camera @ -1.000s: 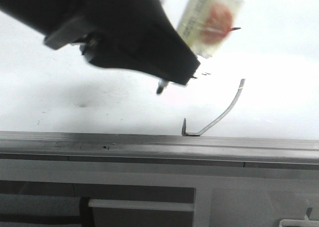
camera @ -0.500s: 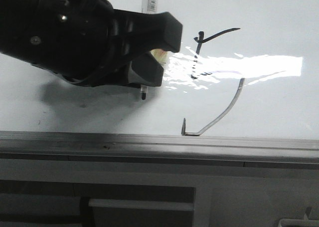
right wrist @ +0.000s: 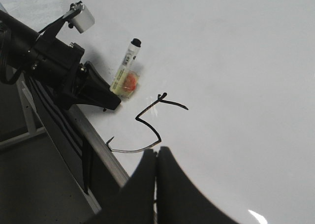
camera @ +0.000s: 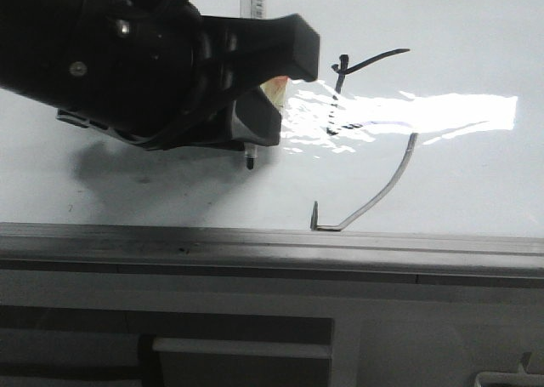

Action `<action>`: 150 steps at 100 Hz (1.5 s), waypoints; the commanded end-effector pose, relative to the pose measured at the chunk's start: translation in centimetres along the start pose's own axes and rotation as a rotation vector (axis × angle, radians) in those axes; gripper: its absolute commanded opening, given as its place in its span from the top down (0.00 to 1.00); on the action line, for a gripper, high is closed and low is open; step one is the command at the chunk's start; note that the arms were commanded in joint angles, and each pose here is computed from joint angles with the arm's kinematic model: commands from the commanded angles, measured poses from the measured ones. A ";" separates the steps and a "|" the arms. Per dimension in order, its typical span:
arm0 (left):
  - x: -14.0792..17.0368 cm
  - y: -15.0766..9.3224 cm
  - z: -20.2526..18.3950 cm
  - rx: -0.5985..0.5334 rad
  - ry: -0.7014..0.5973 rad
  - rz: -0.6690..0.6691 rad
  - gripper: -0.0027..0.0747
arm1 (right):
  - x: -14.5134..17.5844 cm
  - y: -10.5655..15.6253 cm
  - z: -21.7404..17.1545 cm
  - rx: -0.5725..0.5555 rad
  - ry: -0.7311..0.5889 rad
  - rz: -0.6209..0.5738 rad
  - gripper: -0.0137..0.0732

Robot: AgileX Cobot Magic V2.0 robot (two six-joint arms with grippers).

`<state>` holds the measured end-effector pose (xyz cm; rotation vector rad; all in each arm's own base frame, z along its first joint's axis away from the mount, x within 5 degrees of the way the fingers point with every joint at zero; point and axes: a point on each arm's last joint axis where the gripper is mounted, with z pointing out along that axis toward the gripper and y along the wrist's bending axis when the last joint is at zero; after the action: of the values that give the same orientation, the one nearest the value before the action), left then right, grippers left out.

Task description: Write number 5 on whiteboard

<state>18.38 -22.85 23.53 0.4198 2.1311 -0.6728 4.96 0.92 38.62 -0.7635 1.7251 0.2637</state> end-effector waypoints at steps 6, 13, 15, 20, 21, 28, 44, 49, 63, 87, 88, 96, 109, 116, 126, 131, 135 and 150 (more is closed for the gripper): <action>-1.0 1.0 0.3 -0.087 -0.084 -0.068 0.55 | -1.3 -0.3 -0.4 0.013 -0.088 -0.014 0.91; -1.0 1.0 0.3 -0.088 -0.084 -0.072 0.47 | -1.3 -0.3 -0.4 0.013 -0.088 -0.014 0.91; -1.0 1.0 0.3 -0.088 -0.084 -0.072 0.46 | -1.3 -0.3 -0.4 0.013 -0.088 -0.014 0.91; -1.0 1.0 0.3 -0.088 -0.084 -0.072 0.46 | -1.3 -0.3 -0.4 0.012 -0.091 -0.014 0.91; -1.0 1.0 0.3 -0.088 -0.084 -0.072 0.46 | -1.3 -0.3 -0.4 0.012 -0.091 -0.014 0.92; -1.0 1.0 0.3 -0.090 -0.086 -0.072 0.46 | -1.4 -0.3 -0.4 0.010 -0.093 -0.013 0.92; -1.2 1.0 0.3 -0.092 -0.096 -0.071 0.40 | -1.4 -0.3 -0.4 0.009 -0.092 -0.013 0.92; -1.5 0.9 0.1 -0.086 -0.107 -0.073 0.31 | -1.4 -0.3 -0.4 0.009 -0.092 -0.013 0.92; -3.3 -0.6 -2.1 0.028 -0.136 -0.050 0.21 | -1.4 -0.3 -0.4 0.010 -0.098 -0.015 0.92; -5.2 -0.8 -10.8 0.142 -0.364 0.147 0.50 | 0.2 -0.8 -1.0 0.059 -0.143 -0.036 0.92; -5.1 -0.7 -11.0 0.142 -0.369 0.158 0.53 | 0.4 -0.9 -1.1 0.061 -0.146 -0.026 0.92; -3.7 0.5 -13.5 0.144 -0.414 0.201 0.72 | 2.2 -1.3 -1.5 0.100 -0.148 0.020 0.92; -0.4 2.5 -15.8 0.150 -0.436 0.207 0.99 | 5.3 -1.5 -2.1 0.116 -0.170 0.036 0.92; 1.0 3.3 -16.5 0.153 -0.448 0.205 0.99 | 6.7 -1.5 -2.2 0.115 -0.179 0.046 0.92; 2.4 4.1 -17.3 0.163 -0.464 0.200 0.99 | 8.0 -1.4 -2.2 0.117 -0.185 0.052 0.92; 2.8 4.3 -17.5 0.171 -0.468 0.200 0.99 | 8.4 -1.3 -2.2 0.118 -0.185 0.053 0.92; 3.0 4.4 -17.6 0.171 -0.469 0.199 0.99 | 8.5 -1.3 -2.0 0.118 -0.180 0.050 0.92; 3.8 4.7 -17.2 0.163 -0.445 0.204 0.99 | 8.6 -1.3 -2.0 0.125 -0.166 0.048 0.92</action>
<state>7.60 -8.65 26.96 0.5363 1.6298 -0.7640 3.32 -3.83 30.42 -0.6137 1.6783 0.2415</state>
